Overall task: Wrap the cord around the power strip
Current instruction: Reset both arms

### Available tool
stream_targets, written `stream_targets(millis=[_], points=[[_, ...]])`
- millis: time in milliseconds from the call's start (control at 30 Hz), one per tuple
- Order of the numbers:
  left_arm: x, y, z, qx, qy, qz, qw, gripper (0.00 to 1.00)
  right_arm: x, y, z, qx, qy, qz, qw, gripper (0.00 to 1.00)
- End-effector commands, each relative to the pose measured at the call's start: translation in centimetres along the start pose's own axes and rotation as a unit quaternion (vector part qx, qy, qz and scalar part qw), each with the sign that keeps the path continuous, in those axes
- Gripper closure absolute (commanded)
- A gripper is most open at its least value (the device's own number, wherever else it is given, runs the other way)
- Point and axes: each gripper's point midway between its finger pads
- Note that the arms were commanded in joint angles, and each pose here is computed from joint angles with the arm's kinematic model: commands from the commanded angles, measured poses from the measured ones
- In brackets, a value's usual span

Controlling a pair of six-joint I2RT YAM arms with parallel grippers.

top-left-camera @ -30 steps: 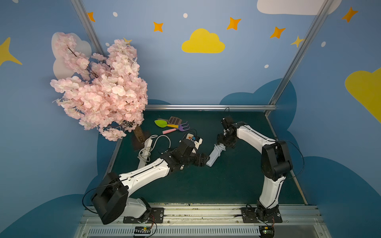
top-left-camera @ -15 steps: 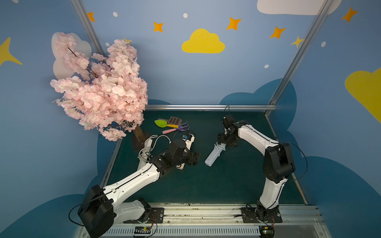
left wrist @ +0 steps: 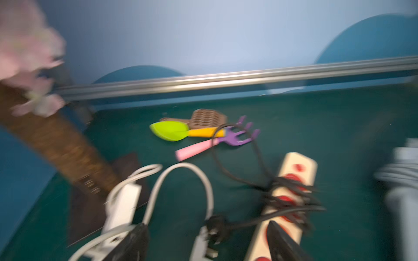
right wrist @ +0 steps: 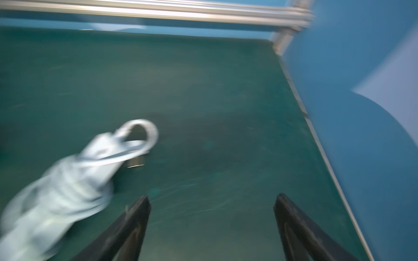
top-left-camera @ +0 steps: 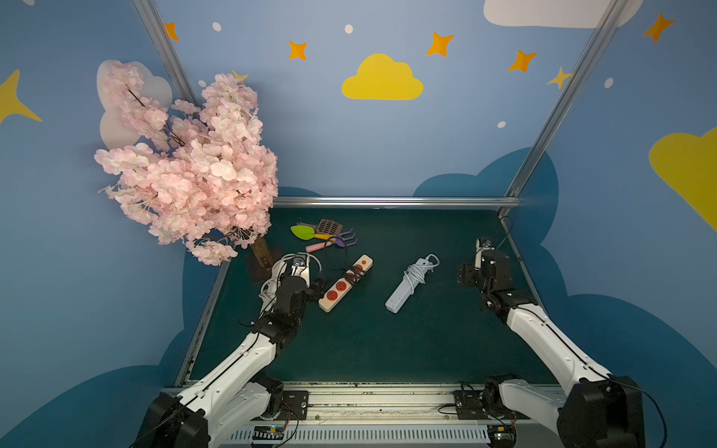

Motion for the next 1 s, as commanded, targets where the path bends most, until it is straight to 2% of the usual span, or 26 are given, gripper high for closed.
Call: stream_targets(millis=[0, 100, 167, 233, 333, 433, 533, 600, 667, 767, 833, 900, 967], points=[[0.4, 5.5, -0.7, -0.006, -0.025, 0.126, 0.992, 0.17, 1.1, -2.3, 1.6, 0.037, -0.071, -0.035, 0.996, 0.12], [1.4, 7.1, -3.6, -0.024, -0.002, 0.143, 0.990, 0.16, 3.1, -2.2, -0.3, 0.041, -0.050, -0.038, 0.997, 0.12], [2.7, 7.4, -5.0, -0.045, 0.003, 0.125, 0.991, 0.16, 4.3, -1.9, -1.4, 0.015, -0.025, -0.041, 0.999, 0.12], [4.0, 6.9, -4.9, -0.052, -0.013, 0.094, 0.994, 0.15, 5.2, -1.5, -2.1, -0.015, -0.014, -0.039, 0.999, 0.13], [5.8, 5.3, -4.3, -0.037, -0.018, 0.037, 0.998, 0.15, 5.5, -1.5, -2.7, -0.028, -0.029, -0.035, 0.999, 0.13], [6.7, 5.3, -4.7, -0.022, -0.006, 0.027, 0.999, 0.15, 5.4, -1.5, -3.1, -0.028, -0.039, -0.029, 0.998, 0.13], [7.2, 5.6, -5.7, -0.048, -0.020, 0.026, 0.998, 0.14, 5.0, -0.6, -3.2, -0.040, -0.046, -0.001, 0.998, 0.14], [7.7, 5.1, -6.3, -0.042, -0.027, 0.018, 0.999, 0.13, 4.7, 0.3, -3.4, -0.055, -0.048, 0.025, 0.997, 0.14], [7.7, 5.0, -6.4, -0.036, -0.040, 0.019, 0.998, 0.01, 4.3, 0.8, -3.5, -0.062, -0.056, 0.035, 0.996, 0.14], [7.5, 5.6, -6.8, -0.050, -0.017, 0.032, 0.998, 0.00, 3.6, 1.9, -3.8, -0.051, -0.054, 0.072, 0.995, 0.13], [7.6, 5.8, -6.7, -0.053, -0.021, 0.035, 0.998, 0.00, 3.2, 2.7, -3.6, -0.041, -0.071, 0.098, 0.992, 0.13], [7.6, 6.0, -6.6, -0.056, -0.031, 0.040, 0.997, 0.00, 3.4, 2.2, -3.5, -0.013, -0.085, 0.093, 0.992, 0.13], [7.5, 6.1, -6.7, -0.060, -0.034, 0.040, 0.997, 0.00, 4.0, 3.4, -4.1, -0.029, -0.087, 0.119, 0.989, 0.12]])
Point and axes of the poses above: each gripper's point midway between its finger pads, its own x axis out along the fingers, its own y axis along the line the jaws close on, z = x × y, and after that the axes turned 8 degrees about x, right-handed
